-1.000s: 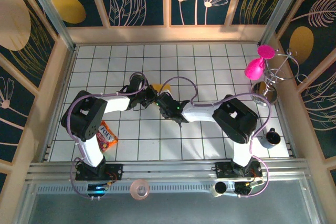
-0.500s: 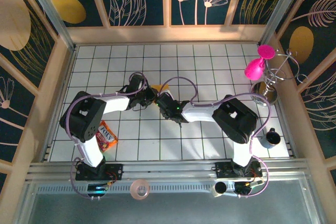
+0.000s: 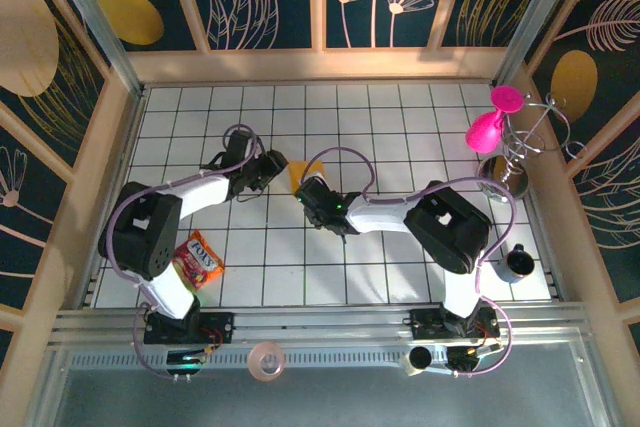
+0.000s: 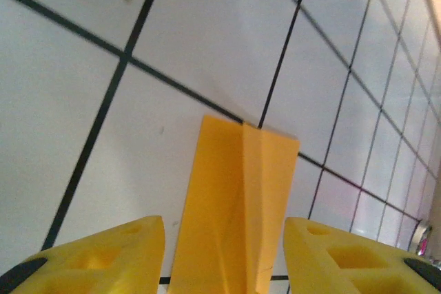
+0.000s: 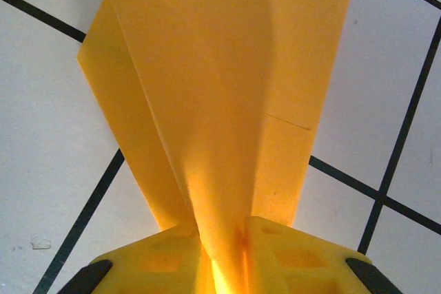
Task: Fold a paper plane with a square sheet of paper (pick it up from the middle)
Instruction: Third fold the triangle at the center of the table, then fourth fold the wing at the center of the table.
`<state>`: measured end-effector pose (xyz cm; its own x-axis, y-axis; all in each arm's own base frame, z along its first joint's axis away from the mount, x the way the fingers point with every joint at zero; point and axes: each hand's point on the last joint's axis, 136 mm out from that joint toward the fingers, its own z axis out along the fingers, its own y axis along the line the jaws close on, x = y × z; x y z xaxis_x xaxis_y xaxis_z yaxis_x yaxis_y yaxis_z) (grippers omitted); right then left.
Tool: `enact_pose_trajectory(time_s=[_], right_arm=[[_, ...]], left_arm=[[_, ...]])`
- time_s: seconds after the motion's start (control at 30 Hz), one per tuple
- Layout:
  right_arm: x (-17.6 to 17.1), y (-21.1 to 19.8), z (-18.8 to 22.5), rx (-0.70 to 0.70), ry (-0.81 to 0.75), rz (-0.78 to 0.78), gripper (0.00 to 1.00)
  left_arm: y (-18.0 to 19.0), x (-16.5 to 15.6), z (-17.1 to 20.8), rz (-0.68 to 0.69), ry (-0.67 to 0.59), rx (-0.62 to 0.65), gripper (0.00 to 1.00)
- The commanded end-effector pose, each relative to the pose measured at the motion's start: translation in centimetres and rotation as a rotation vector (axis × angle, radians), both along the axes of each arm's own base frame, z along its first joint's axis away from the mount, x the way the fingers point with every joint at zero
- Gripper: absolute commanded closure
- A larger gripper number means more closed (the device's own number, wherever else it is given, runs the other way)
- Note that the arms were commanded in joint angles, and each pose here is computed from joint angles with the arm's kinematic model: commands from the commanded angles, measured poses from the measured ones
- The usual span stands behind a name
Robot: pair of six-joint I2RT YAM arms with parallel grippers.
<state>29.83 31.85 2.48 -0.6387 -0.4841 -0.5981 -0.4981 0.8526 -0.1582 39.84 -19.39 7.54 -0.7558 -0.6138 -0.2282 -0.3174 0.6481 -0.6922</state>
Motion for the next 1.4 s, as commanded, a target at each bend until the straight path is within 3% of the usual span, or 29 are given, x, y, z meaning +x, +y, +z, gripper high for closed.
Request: enact_pose_trajectory(time_s=[0.0,0.2,0.37,0.77,1.1,1.37], right_arm=[[-0.4,0.1,-0.1,-0.017,0.013,0.02,0.79],[0.1,0.0,1.1,0.036,0.017,0.011,0.82],[0.1,0.0,2.0,0.096,0.043,0.027,0.82],[0.3,-0.7,3.8,0.318,0.15,0.092,0.81],[1.4,-2.0,2.8,0.288,0.135,-0.015,0.75],[1.9,-2.8,3.0,0.154,0.024,-0.166,0.71]], left_arm=[[1.3,-0.8,0.7,0.014,-0.018,0.027,0.51],[0.6,-2.8,0.3,-0.011,-0.021,-0.077,0.55],[-0.8,-4.5,-0.3,-0.057,-0.001,-0.182,0.66],[-4.9,-6.5,-0.7,-0.159,0.008,-0.263,0.72],[-6.9,-4.4,-2.3,-0.175,0.039,-0.249,0.76],[-6.4,-4.1,-4.9,-0.147,0.095,-0.189,0.79]])
